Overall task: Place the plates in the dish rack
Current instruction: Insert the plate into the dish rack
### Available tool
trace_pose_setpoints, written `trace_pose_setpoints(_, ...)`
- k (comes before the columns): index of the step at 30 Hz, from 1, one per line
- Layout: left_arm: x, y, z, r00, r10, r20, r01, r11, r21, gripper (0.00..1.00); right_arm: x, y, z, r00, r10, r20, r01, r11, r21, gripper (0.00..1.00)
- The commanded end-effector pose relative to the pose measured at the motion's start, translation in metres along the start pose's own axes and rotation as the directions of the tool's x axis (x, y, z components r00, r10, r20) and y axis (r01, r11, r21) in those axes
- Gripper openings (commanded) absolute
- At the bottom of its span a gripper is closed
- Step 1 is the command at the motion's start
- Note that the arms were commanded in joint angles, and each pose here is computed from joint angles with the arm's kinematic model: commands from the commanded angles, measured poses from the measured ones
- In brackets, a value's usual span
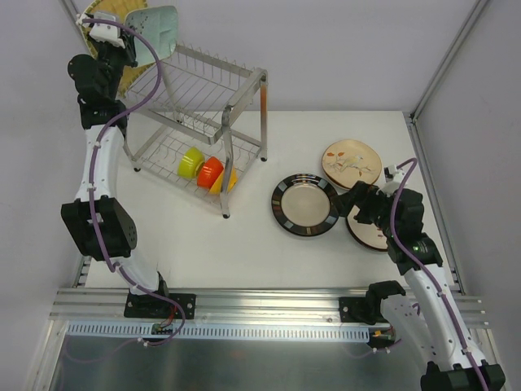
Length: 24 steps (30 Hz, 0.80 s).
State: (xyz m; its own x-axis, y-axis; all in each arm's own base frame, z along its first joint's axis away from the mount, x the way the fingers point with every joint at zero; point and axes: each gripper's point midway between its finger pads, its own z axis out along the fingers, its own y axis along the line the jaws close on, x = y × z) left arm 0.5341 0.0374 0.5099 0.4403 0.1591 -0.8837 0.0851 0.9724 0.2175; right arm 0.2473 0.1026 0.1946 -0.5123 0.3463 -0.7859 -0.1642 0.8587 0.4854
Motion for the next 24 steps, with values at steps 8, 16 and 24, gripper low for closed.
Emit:
trace_pose_setpoints(8, -0.037, 0.036, -0.010, 0.987, 0.153, 0.045, -0.150, 0.986, -0.068, 0.14, -0.011, 0.004, -0.004, 0.998, -0.042, 0.048, 0.043, 0.999, -0.023, 0.99)
trace_pose_setpoints(16, -0.020, 0.041, -0.011, 0.981, 0.191, -0.021, -0.192, 0.980, -0.060, 0.20, -0.009, 0.002, -0.004, 0.998, -0.047, 0.049, 0.048, 0.999, -0.018, 1.00)
trace_pose_setpoints(24, -0.007, 0.046, -0.013, 0.968, 0.236, -0.086, -0.242, 0.969, -0.060, 0.34, -0.006, 0.001, -0.004, 0.998, -0.049, 0.040, 0.049, 0.999, -0.016, 1.00)
